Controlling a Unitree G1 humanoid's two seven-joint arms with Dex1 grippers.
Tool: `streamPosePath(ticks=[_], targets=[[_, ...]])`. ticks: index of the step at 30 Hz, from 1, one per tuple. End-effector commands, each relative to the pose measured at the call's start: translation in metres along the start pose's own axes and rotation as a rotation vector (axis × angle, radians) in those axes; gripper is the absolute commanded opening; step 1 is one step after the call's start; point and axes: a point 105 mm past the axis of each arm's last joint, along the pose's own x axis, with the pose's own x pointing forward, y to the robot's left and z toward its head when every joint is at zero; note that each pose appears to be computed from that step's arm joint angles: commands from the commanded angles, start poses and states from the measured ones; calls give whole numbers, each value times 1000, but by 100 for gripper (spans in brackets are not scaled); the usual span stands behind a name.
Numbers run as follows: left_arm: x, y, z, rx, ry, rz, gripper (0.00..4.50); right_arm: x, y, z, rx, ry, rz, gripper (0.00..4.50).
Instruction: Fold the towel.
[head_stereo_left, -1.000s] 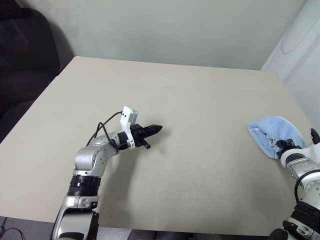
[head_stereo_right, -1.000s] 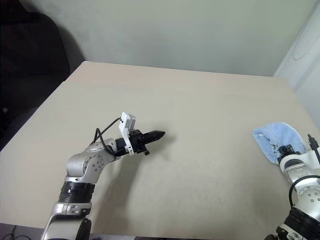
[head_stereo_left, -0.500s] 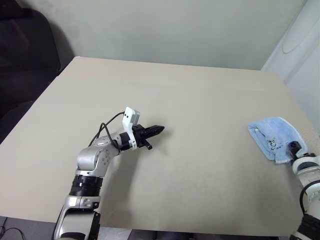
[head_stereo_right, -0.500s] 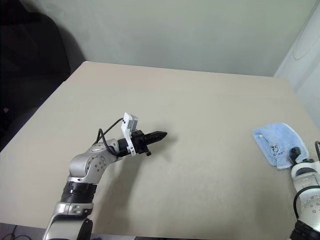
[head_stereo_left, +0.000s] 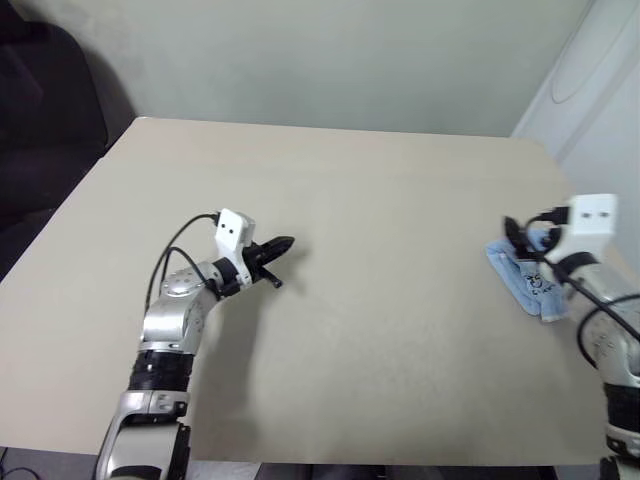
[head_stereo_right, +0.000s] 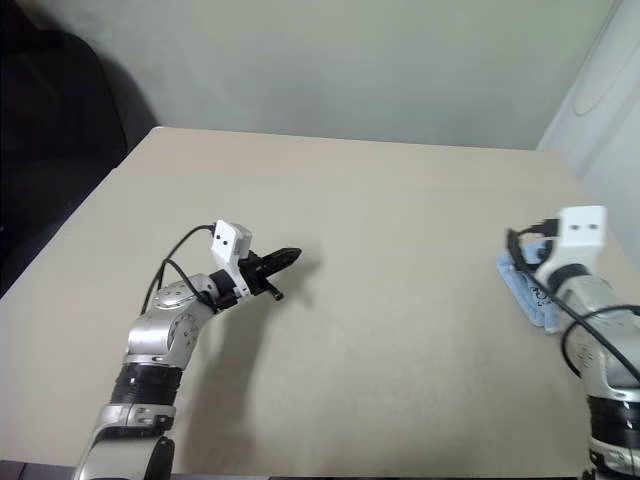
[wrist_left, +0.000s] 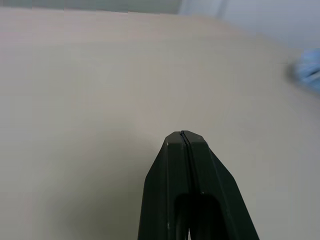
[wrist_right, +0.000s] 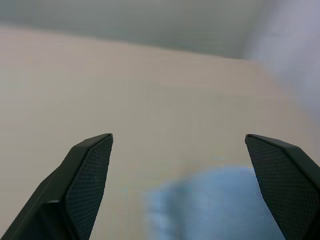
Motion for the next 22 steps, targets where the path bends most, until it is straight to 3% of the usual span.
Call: streamPosePath(ticks=[1,5,8,14,22], targets=[[-7,9,-6,123,1,45,0,13,28,-4,-6,-14,126,447],[-9,19,-7,65,-58,113,0,21,47,-26,-6,13,183,447],[-10,25,-4,61,-75,119,0,24,56,-25,5,-9,201,447],[-8,36,14,59,-117,138,0,22,45,-20,32,-32,150,447],[-10,23,9,14,-143,112,0,6,34,-27,88,-47,105,447]])
